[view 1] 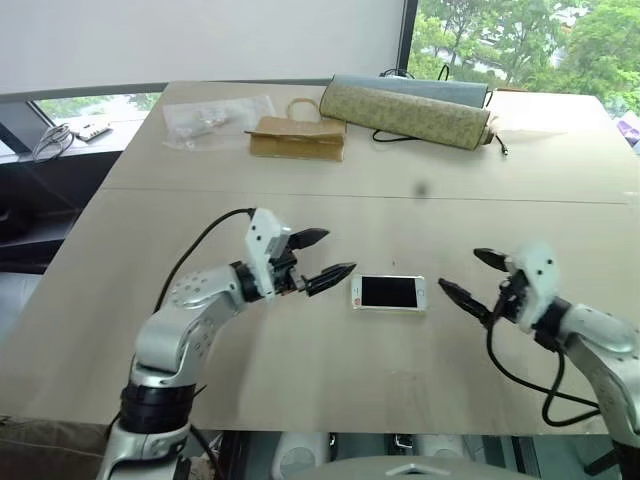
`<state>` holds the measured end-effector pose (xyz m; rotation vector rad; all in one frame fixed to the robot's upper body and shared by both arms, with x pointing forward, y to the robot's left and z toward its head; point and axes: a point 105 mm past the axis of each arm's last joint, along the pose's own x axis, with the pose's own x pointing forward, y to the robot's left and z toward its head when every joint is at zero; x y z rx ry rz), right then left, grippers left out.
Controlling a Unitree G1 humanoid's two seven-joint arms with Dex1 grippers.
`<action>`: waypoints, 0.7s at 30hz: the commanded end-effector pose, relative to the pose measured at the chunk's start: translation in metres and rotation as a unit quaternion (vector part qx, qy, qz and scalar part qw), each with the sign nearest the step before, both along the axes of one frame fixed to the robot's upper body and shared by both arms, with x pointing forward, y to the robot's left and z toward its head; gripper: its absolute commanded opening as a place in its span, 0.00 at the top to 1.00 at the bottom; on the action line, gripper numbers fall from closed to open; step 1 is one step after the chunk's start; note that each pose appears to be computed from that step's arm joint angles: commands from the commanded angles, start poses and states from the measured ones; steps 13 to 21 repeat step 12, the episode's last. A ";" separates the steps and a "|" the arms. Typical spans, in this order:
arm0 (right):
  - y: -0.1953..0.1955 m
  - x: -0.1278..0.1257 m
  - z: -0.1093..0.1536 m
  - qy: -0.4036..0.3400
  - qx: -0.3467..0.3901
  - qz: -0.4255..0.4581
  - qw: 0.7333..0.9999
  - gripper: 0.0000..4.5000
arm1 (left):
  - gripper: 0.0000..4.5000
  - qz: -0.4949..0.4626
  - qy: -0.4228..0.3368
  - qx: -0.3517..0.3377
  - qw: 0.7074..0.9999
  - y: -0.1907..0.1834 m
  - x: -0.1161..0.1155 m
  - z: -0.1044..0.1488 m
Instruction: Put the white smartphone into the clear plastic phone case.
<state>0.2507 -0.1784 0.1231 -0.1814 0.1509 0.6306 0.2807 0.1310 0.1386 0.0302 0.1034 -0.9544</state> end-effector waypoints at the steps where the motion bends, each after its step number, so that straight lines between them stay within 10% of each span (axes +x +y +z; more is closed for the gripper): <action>1: -0.008 -0.015 0.015 -0.031 -0.012 -0.004 0.999 0.00 | 0.02 0.007 -0.020 0.004 1.000 0.010 -0.013 0.009; 21: -0.044 -0.037 0.005 -0.022 -0.061 -0.055 0.996 0.00 | 0.02 0.058 0.023 0.016 0.998 0.044 -0.028 -0.010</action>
